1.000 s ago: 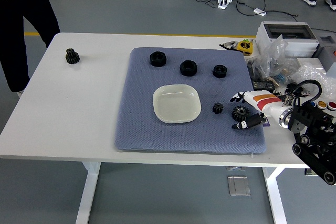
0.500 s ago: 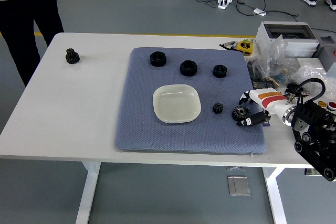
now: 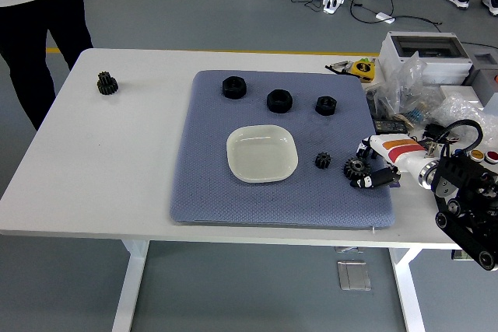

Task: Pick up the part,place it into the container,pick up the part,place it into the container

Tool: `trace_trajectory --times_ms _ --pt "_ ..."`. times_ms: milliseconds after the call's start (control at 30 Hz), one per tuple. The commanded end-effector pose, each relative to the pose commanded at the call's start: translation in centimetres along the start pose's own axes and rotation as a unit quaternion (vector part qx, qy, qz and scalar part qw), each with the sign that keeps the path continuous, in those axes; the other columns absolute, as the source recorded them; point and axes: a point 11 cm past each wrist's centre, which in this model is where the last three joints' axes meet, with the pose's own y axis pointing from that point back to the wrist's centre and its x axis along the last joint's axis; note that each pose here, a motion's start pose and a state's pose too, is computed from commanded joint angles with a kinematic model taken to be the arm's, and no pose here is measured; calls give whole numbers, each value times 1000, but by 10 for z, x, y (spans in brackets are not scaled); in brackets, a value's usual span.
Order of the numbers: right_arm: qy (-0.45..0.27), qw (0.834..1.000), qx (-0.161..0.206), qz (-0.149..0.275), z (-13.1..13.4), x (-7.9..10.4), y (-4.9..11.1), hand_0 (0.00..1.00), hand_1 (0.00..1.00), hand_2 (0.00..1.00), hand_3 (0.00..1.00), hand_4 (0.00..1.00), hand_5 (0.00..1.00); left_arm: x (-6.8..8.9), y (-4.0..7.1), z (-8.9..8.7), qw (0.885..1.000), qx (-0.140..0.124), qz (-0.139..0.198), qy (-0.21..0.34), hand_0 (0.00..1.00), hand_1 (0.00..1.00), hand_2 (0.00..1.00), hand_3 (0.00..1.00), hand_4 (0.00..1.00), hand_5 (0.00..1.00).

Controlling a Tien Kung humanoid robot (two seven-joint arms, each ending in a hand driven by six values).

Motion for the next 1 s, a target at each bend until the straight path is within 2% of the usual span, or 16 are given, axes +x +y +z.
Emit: trace_trajectory --times_ms 33,67,233,267,433,467,633,667,833,867,1000 --pt "-2 1000 1 2 0 1 0 266 471 556 553 950 435 0 0 0 1000 0 0 0 629 634 623 564 632 552" --pt "-3 1000 2 3 -1 1 0 166 379 475 522 896 402 0 0 0 1000 0 0 -1 629 634 622 564 632 552" --pt "0 1000 3 4 -2 0 0 166 379 475 522 896 402 0 0 0 1000 0 0 1 629 634 622 564 632 552" --pt "0 1000 3 4 -2 0 1 105 282 419 506 849 382 0 0 0 1000 0 0 1 629 633 622 564 632 552" --pt "3 1000 4 5 -2 -2 1 105 282 419 506 849 382 0 0 0 1000 0 0 0 629 633 622 564 632 552" --pt "3 1000 4 5 -2 -2 0 89 234 386 501 813 367 0 0 0 1000 0 0 0 629 633 622 563 632 552" --pt "5 1000 5 8 -2 -2 0 89 234 386 501 813 367 0 0 1 1000 -1 0 1 629 633 622 563 632 552" --pt "5 1000 5 8 -2 -1 0 57 180 330 492 787 329 0 0 1 1000 -1 0 1 629 632 622 563 632 552" --pt "8 1000 7 10 -3 0 0 57 180 330 492 787 329 0 0 0 1000 -1 0 1 629 632 622 563 632 552" --pt "9 1000 7 11 -3 0 0 18 115 265 479 862 238 0 0 0 1000 -1 0 1 629 632 621 564 634 554" --pt "12 1000 8 12 -3 0 0 18 115 265 479 862 238 0 0 0 1000 0 0 0 629 632 621 564 634 554"
